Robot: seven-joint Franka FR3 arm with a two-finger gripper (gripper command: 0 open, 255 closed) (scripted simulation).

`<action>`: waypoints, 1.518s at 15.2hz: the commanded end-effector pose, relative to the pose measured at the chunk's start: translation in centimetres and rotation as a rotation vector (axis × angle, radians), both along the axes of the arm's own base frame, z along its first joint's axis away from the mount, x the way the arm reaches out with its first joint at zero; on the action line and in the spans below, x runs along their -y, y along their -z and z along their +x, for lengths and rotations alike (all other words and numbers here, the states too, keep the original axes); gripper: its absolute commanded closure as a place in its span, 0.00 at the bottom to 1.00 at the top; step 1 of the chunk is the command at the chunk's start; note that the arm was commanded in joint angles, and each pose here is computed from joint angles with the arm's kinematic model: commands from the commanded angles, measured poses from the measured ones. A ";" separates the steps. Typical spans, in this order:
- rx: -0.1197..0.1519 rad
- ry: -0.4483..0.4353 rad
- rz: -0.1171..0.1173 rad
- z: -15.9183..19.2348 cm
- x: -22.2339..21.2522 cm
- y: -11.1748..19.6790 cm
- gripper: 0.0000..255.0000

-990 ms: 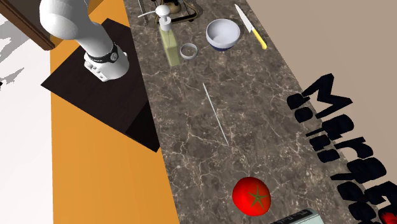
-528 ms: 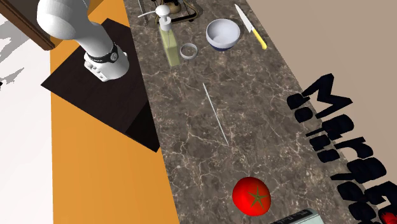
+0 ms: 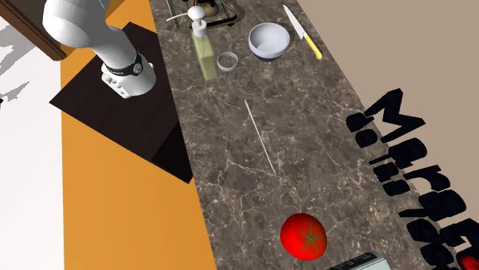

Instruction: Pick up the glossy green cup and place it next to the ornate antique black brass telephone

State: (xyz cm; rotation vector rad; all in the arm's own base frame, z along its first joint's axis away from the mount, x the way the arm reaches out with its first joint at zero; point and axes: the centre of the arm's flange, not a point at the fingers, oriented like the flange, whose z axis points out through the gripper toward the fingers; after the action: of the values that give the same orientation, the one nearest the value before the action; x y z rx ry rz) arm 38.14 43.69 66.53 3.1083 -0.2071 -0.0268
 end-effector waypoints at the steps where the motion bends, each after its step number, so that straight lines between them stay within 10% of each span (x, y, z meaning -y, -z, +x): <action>1: 0.000 0.000 0.001 0.0 0.0 1.2 1.00; 23: 0.000 0.000 0.001 0.0 0.0 12.8 1.00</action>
State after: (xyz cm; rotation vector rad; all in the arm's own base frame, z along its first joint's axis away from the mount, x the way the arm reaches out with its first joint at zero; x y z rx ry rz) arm 38.23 43.62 54.37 3.1086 -0.2071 -0.0271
